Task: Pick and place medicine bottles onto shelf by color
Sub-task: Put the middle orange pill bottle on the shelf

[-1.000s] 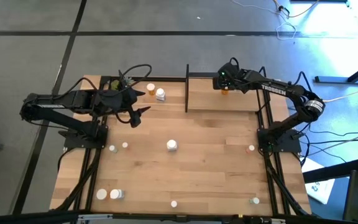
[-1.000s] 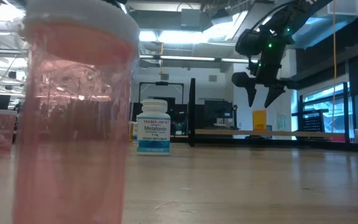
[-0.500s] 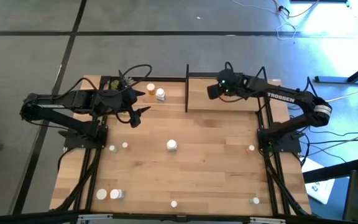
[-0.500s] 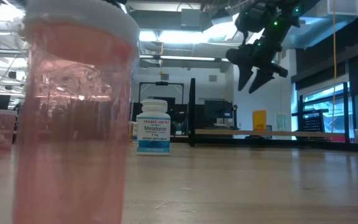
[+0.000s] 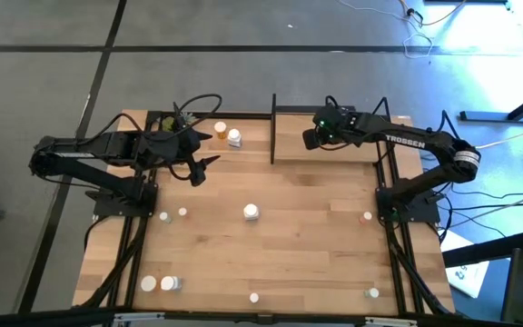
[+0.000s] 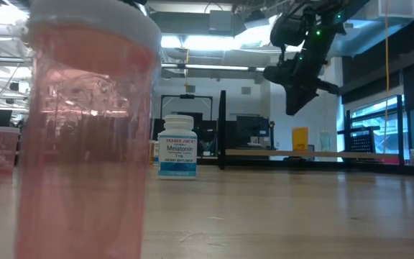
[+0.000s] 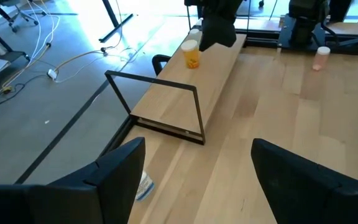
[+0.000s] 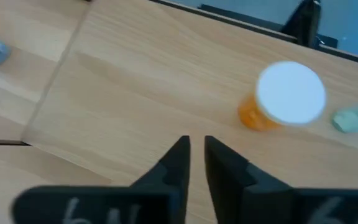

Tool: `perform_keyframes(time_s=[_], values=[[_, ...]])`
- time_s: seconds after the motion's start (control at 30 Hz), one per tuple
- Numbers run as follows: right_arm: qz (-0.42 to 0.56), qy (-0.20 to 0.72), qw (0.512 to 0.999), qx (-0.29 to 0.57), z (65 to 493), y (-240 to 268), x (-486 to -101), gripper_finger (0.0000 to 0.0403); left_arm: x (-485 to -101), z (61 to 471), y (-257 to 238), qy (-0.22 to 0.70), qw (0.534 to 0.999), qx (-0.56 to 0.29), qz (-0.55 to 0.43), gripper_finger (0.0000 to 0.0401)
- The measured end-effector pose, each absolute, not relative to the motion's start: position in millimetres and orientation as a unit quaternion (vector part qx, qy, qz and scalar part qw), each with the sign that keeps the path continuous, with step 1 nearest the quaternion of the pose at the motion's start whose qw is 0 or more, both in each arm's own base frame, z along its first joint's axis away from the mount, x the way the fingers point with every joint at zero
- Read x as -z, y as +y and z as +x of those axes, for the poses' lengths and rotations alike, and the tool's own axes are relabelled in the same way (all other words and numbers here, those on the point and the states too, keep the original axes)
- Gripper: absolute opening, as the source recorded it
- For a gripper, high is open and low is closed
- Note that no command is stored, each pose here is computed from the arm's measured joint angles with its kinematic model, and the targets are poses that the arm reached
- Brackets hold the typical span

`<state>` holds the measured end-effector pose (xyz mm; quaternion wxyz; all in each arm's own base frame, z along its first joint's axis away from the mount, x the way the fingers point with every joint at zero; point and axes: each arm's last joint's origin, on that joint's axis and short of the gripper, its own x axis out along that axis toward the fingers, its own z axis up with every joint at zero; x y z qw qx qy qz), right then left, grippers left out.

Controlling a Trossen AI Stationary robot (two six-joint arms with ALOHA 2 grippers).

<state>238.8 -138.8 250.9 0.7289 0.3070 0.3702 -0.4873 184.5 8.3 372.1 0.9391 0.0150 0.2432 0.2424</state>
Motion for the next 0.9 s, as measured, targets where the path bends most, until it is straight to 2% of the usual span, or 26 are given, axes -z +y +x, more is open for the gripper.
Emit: perform_keyframes(time_s=[0.13, 0.9], values=[[0.307, 0.373, 0.725, 0.491, 237, -141, -251, 0.0007, -372, 185, 8, 0.243, 0.939, -0.242, 0.015, 0.0289], [0.314, 0.401, 0.685, 0.521, 231, -169, -230, 0.0005, -372, 185, 8, 0.243, 0.939, -0.243, 0.015, 0.0289]])
